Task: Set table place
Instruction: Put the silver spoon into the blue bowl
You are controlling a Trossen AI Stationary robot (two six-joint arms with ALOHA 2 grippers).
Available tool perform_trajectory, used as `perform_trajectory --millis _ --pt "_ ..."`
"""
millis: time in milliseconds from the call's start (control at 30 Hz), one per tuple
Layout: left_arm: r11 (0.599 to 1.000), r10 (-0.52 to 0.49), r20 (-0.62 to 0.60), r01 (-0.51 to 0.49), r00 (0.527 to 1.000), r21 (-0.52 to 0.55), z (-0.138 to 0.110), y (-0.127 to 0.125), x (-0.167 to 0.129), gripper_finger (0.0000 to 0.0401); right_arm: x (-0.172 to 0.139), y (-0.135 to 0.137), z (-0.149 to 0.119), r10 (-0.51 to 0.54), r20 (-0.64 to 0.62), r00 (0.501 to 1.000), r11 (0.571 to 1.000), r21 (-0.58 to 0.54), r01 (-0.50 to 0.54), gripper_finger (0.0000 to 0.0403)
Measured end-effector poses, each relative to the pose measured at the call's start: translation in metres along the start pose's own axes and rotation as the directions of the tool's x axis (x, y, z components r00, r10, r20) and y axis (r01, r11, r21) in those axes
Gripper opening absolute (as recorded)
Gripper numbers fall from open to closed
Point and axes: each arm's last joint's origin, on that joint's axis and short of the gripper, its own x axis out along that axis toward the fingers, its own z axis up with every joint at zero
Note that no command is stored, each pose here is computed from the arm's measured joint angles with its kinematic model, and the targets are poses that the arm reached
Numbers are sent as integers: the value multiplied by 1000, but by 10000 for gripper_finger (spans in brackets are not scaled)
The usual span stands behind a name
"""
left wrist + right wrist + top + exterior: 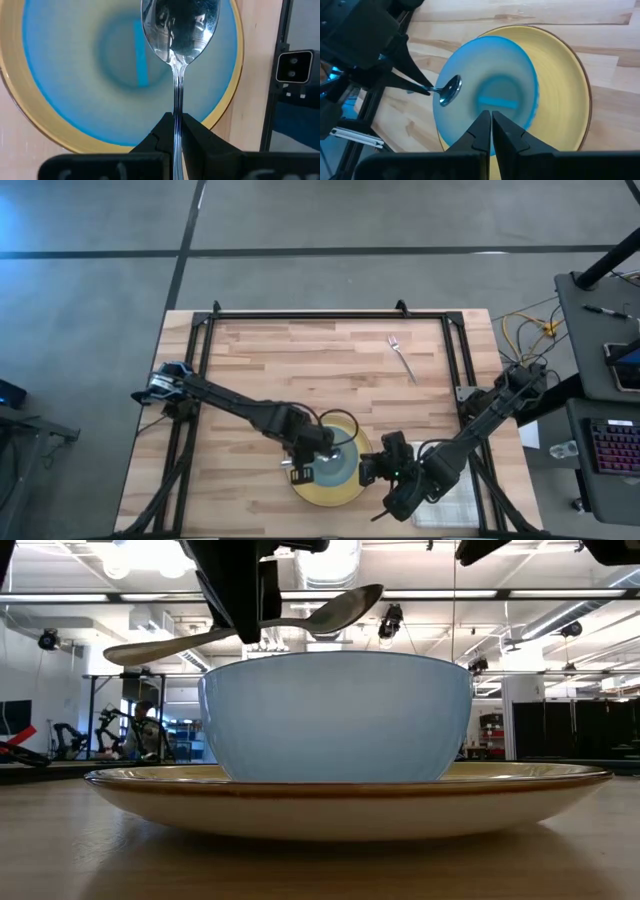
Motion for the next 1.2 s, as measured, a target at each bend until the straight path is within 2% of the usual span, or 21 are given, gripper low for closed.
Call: perform_trajectory --millis 300,500,667,900,1200 --pt "1000 -4 37 5 999 -23 6 10 2 0 0 1 0 18 21 1000 1000 0 -18 9" --pt "999 10 14 -10 1000 -39 3 18 8 0 0 1 0 16 22 1000 1000 -12 -16 9" --pt "999 12 -7 -12 1000 -41 -1 19 13 0 0 1 0 18 21 1000 1000 -18 -17 9" --pt "999 -2 28 3 1000 -35 3 18 13 1 0 1 0 18 21 1000 1000 -22 -17 9" --pt "999 -12 49 14 999 -31 5 18 13 37 0 1 0 17 21 1000 1000 -26 -17 9"
